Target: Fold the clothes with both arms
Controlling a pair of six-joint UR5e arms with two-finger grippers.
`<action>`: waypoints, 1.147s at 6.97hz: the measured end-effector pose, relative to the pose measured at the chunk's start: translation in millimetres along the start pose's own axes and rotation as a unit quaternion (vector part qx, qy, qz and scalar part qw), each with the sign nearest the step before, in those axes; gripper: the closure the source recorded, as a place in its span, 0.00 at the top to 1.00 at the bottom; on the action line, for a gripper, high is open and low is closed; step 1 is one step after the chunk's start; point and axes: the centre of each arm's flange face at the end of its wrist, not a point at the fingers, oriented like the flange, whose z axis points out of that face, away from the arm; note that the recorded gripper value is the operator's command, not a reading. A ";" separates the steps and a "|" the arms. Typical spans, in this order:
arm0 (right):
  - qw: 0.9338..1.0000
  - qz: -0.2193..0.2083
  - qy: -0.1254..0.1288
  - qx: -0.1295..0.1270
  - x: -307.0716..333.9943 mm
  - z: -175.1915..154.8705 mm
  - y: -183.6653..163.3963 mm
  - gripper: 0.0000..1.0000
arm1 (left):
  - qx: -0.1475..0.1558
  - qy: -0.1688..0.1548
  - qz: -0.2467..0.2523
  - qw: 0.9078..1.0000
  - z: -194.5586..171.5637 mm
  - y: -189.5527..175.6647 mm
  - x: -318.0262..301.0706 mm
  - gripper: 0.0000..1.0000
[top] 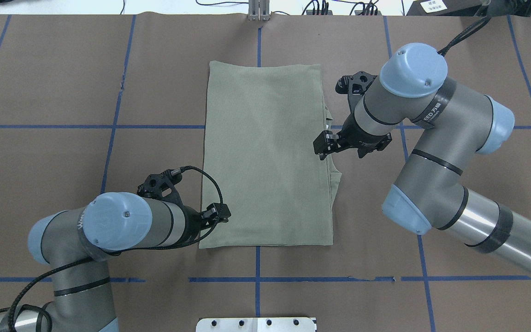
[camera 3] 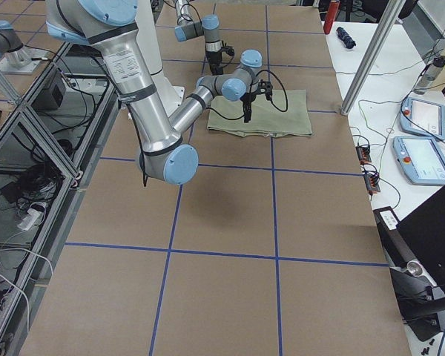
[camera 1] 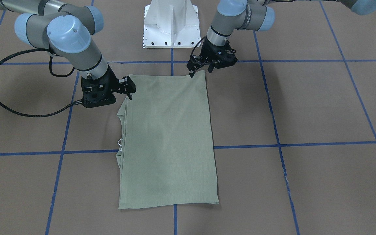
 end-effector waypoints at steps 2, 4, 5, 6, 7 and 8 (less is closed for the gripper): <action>1.000 0.000 0.001 -0.001 0.0 1.9 0.3 1.00 | 0.000 -0.009 -0.001 1.000 8.6 1.9 -4.6 0.87; 1.000 0.000 0.002 -0.002 0.3 3.0 0.2 1.00 | -0.002 -0.011 0.000 1.000 10.5 5.7 -5.4 0.73; 1.000 0.001 0.002 -0.002 0.4 3.2 0.1 1.00 | -0.002 -0.012 0.000 1.000 10.8 6.2 -5.2 0.67; 1.000 0.001 0.002 -0.002 0.4 3.4 0.0 1.00 | -0.002 -0.013 0.000 1.000 11.6 6.3 -5.7 0.67; 1.000 0.001 0.002 -0.002 0.7 3.7 0.0 1.00 | -0.002 -0.014 -0.001 1.000 12.3 6.1 -6.4 0.67; 1.000 0.001 0.002 -0.002 0.9 3.9 0.0 1.00 | -0.002 -0.015 -0.001 1.000 13.1 6.8 -7.0 0.66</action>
